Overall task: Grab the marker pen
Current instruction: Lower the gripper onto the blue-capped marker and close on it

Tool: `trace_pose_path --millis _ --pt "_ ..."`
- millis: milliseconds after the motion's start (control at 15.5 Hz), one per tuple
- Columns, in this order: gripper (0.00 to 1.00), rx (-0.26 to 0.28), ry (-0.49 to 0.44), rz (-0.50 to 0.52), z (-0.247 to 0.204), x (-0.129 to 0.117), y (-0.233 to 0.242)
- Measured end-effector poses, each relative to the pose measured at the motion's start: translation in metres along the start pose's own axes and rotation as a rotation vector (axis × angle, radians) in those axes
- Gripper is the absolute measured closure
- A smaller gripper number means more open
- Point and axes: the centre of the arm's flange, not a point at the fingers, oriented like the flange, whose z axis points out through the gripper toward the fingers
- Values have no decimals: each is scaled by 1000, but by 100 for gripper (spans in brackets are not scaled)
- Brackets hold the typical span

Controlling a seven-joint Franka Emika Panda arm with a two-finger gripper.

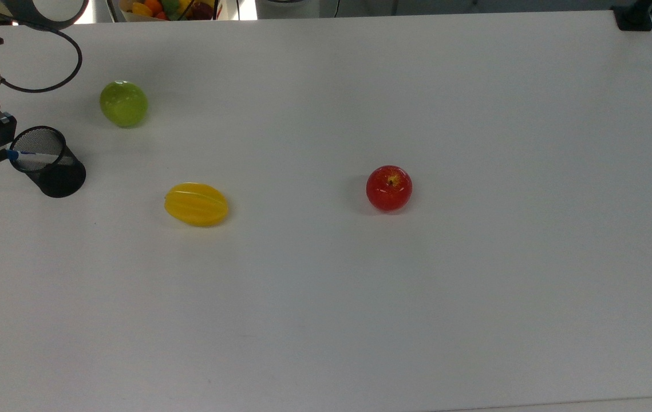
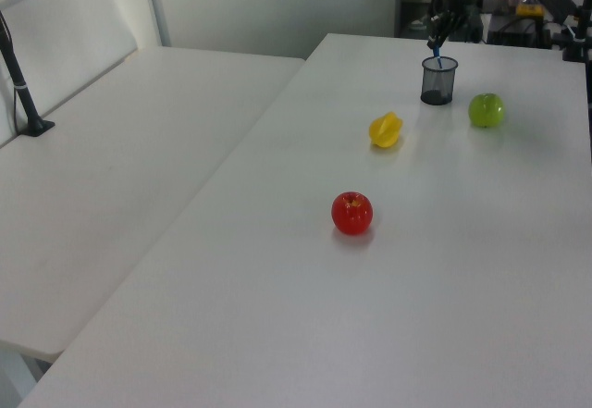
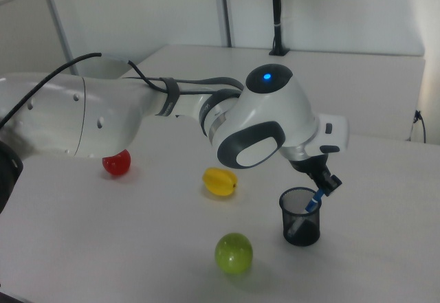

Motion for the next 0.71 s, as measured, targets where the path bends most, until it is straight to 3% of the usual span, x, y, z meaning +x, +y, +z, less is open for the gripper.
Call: trace_pose_path --millis 450,708 --pt "83 4 -1 -3 1 0 -3" --pt "83 5 -2 -4 1 0 -4"
